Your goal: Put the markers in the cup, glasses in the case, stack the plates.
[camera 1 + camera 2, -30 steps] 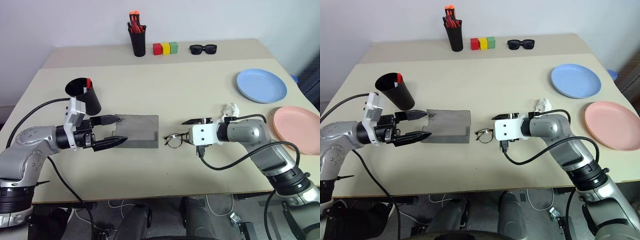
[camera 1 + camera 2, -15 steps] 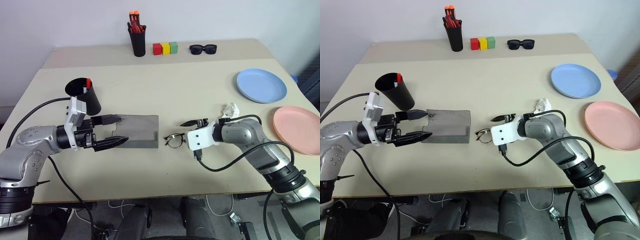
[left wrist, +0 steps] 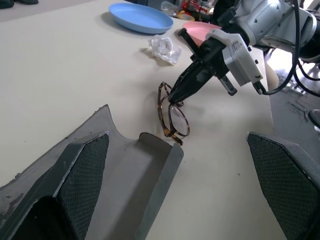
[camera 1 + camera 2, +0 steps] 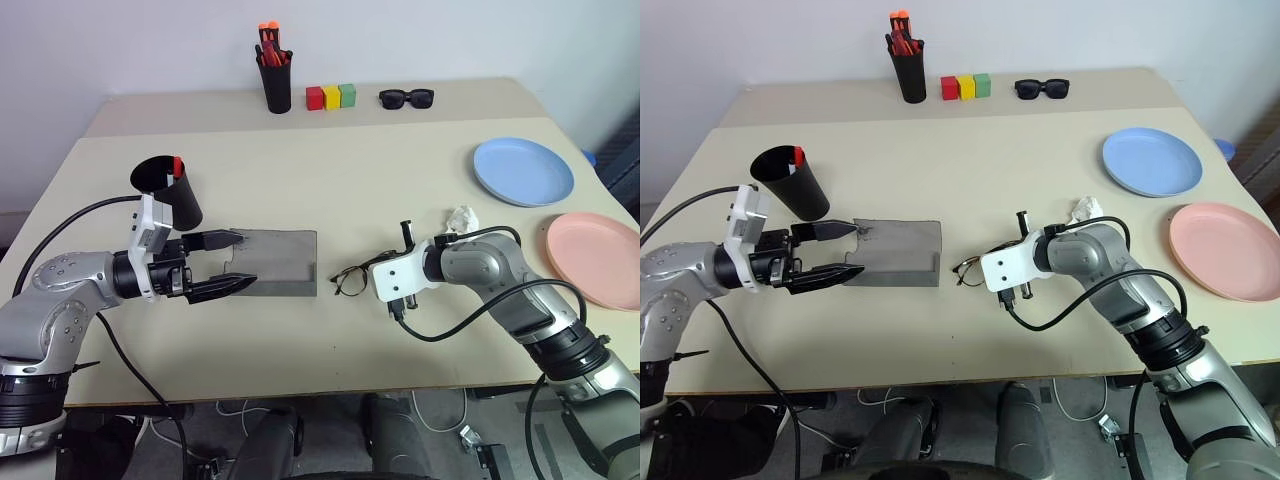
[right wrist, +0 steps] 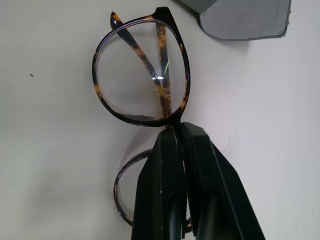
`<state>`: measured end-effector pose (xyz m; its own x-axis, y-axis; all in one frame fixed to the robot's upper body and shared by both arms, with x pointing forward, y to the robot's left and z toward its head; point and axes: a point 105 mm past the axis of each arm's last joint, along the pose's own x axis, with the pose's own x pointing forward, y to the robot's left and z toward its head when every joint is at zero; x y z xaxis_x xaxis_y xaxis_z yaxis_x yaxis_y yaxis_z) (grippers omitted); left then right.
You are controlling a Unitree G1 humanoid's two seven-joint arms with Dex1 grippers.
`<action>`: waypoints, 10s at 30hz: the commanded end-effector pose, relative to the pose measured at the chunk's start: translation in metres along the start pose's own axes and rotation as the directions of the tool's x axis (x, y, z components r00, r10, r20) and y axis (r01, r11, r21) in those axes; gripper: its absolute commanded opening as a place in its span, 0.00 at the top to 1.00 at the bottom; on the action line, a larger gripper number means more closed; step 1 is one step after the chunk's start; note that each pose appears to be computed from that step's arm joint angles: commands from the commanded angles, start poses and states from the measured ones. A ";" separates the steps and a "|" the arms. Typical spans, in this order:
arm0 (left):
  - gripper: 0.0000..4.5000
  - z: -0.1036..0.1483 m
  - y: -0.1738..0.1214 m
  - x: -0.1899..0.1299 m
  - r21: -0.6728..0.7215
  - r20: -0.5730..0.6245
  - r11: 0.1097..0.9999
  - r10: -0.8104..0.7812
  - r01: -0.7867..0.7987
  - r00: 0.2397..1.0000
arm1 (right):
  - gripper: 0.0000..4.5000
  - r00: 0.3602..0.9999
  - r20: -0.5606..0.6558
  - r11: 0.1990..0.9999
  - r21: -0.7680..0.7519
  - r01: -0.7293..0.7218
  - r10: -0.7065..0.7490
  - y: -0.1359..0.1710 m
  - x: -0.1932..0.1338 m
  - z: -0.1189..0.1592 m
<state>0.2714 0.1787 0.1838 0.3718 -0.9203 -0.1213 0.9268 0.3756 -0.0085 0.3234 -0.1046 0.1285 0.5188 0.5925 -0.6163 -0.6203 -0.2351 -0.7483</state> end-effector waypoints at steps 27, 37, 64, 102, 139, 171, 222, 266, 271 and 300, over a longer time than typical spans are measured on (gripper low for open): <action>0.00 0.006 0.006 -0.067 -0.014 -0.013 0.987 0.161 -0.162 0.987 | 0.99 0.830 0.372 0.649 0.760 -0.016 -0.415 -0.084 0.038 0.129; 0.00 -0.001 0.009 -0.071 -0.016 -0.014 0.986 0.164 -0.164 0.986 | 0.99 0.907 0.285 0.637 0.770 -0.024 -0.310 -0.056 0.060 0.109; 0.00 -0.016 0.021 -0.080 0.023 -0.020 0.985 0.172 -0.171 0.985 | 0.47 0.949 0.245 0.629 0.774 -0.068 -0.199 -0.043 0.057 0.098; 0.00 -0.049 0.057 -0.007 0.160 -0.088 0.945 0.300 -0.284 0.950 | 0.02 0.838 0.301 0.604 0.796 0.041 -0.454 -0.085 0.025 0.095; 0.00 0.000 0.047 0.041 0.403 0.080 0.879 0.244 -0.255 0.966 | 0.02 0.812 0.289 0.591 0.802 0.083 -0.507 -0.096 0.025 0.094; 0.99 -0.017 0.115 0.064 0.029 -0.137 0.882 0.470 -0.471 0.872 | 0.00 0.689 0.571 0.591 0.766 -0.252 -0.447 -0.037 -0.069 0.067; 0.99 -0.012 0.040 0.034 -0.001 -0.111 0.932 0.360 -0.362 0.926 | 0.00 0.727 0.442 0.618 0.786 -0.030 -0.526 -0.063 -0.050 0.041; 0.00 0.045 0.024 0.058 0.105 0.243 0.991 -0.108 0.085 0.964 | 0.99 0.573 -0.795 -0.071 0.595 0.801 -0.200 0.061 -0.170 -0.207; 0.00 0.046 0.026 0.058 0.106 0.256 0.993 -0.083 0.057 0.963 | 0.99 0.456 -0.785 0.028 0.491 0.871 -0.419 0.002 -0.186 -0.207; 0.00 0.043 0.008 0.043 0.054 0.272 0.996 0.058 -0.075 0.961 | 0.01 0.515 -0.547 0.045 0.656 0.754 -0.660 -0.109 -0.101 -0.199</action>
<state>0.3001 0.1361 0.2115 0.4345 -0.8903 0.1366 0.8975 0.4407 0.0179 0.4528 -0.2964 0.1925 0.9984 0.0079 -0.0564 -0.0282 0.9285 -0.3702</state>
